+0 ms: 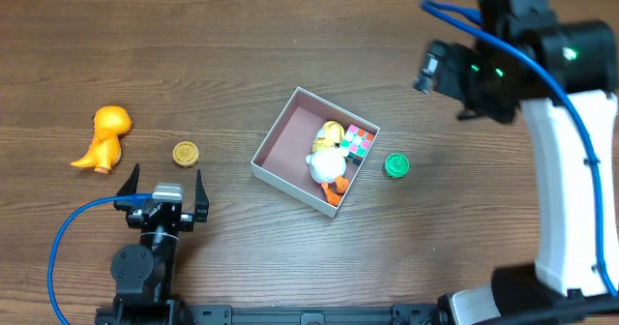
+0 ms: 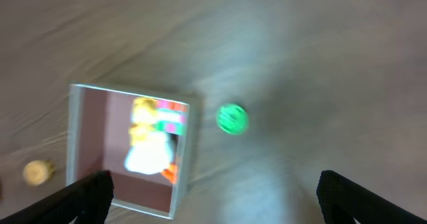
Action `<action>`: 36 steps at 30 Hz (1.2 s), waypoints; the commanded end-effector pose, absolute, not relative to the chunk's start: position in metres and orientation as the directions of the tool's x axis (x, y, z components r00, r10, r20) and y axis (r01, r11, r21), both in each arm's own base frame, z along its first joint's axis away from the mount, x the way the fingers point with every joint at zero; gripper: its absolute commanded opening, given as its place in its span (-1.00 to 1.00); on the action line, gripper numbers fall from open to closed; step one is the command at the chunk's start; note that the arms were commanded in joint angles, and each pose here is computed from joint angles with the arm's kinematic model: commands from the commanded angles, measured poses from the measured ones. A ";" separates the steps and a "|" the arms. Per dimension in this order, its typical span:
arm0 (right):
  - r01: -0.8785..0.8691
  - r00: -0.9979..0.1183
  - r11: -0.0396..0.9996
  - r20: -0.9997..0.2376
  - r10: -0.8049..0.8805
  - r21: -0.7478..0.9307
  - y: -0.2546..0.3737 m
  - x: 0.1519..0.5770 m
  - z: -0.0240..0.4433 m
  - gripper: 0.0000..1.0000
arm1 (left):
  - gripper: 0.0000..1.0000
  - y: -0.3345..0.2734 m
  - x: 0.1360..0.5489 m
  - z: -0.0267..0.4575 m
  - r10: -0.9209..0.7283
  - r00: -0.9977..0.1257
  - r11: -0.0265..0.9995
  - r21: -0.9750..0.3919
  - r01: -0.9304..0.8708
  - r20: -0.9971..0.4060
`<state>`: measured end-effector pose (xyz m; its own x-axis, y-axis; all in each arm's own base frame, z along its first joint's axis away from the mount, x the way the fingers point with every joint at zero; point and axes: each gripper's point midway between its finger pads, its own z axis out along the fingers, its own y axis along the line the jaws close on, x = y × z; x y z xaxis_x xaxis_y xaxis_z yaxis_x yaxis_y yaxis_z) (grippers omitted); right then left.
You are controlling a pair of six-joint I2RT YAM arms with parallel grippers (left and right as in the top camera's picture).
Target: Pack container
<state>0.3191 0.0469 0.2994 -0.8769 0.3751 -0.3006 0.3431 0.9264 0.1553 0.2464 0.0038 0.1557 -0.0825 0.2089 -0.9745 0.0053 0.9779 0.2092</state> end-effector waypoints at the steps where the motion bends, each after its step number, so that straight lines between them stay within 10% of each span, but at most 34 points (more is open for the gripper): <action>1: 0.513 -0.819 0.851 -0.234 0.524 0.110 0.031 0.302 0.274 1.00 | 1.00 0.008 0.246 0.154 0.198 -0.089 0.980 0.200 -0.015 -0.976; 15: 0.800 -0.595 0.578 0.085 0.799 0.163 0.069 0.295 0.171 1.00 | 1.00 0.008 0.246 0.154 0.198 -0.089 0.980 0.200 -0.014 -0.976; 36: 0.471 -0.876 0.876 -0.058 0.478 0.105 0.112 0.289 0.137 1.00 | 1.00 0.008 0.246 0.154 0.198 -0.089 0.980 0.200 -0.014 -0.976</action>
<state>0.2887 0.1088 0.1402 -0.8768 0.4801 -0.0274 0.4739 0.8724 0.1197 0.2464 0.0038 0.1558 -0.0821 0.2093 -0.9744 0.0052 0.9778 0.2096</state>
